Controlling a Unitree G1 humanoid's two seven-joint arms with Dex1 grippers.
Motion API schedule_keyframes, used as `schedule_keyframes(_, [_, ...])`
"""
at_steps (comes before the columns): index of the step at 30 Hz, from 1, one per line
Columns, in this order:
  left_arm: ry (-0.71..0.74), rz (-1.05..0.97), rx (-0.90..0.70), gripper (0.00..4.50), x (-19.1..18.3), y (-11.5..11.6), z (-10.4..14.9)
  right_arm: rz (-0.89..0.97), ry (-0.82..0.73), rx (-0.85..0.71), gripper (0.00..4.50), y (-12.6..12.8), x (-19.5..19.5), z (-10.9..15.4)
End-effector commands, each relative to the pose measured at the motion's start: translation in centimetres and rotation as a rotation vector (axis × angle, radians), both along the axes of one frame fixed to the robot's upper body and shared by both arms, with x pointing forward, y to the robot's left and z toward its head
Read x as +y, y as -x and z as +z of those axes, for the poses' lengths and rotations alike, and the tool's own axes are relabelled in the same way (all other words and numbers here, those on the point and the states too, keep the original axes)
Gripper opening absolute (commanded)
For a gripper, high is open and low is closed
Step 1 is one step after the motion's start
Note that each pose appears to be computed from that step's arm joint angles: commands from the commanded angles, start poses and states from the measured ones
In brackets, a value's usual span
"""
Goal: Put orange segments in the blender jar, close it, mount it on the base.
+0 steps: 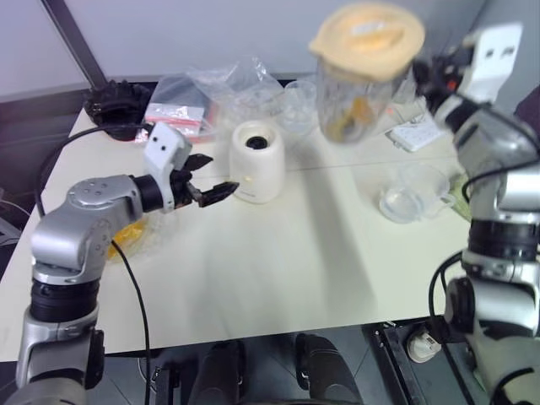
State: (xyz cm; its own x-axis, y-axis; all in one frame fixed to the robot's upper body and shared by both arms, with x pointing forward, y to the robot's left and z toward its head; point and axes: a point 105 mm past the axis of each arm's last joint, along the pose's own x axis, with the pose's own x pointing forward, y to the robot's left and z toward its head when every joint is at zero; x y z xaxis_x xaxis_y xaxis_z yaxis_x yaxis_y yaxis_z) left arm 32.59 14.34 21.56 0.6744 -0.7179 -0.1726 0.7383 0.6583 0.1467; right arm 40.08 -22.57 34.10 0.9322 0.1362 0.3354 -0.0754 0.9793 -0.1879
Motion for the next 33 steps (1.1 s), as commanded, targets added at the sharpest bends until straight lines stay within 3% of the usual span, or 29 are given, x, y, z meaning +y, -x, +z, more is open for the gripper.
schedule_keyframes(1, [0.012, 0.001, -0.042, 4.47, 0.5, 0.3, 0.9, 0.044, 0.002, -0.095, 0.83, -0.6, 1.6, 3.2])
schedule_keyframes(8, [0.019, 0.022, -0.018, 4.47, 2.9, 0.9, 1.6, 0.150, -0.008, -0.119, 0.83, -3.6, 6.6, 6.3])
schedule_keyframes(15, [0.014, 0.056, -0.019, 4.47, 4.0, 1.0, 2.0, 0.264, -0.079, -0.093, 0.83, -4.6, 10.3, 7.6])
schedule_keyframes(33, [0.013, 0.097, -0.012, 4.47, 3.6, 0.6, 1.3, 0.339, -0.151, 0.044, 0.83, -4.7, 12.4, 3.1])
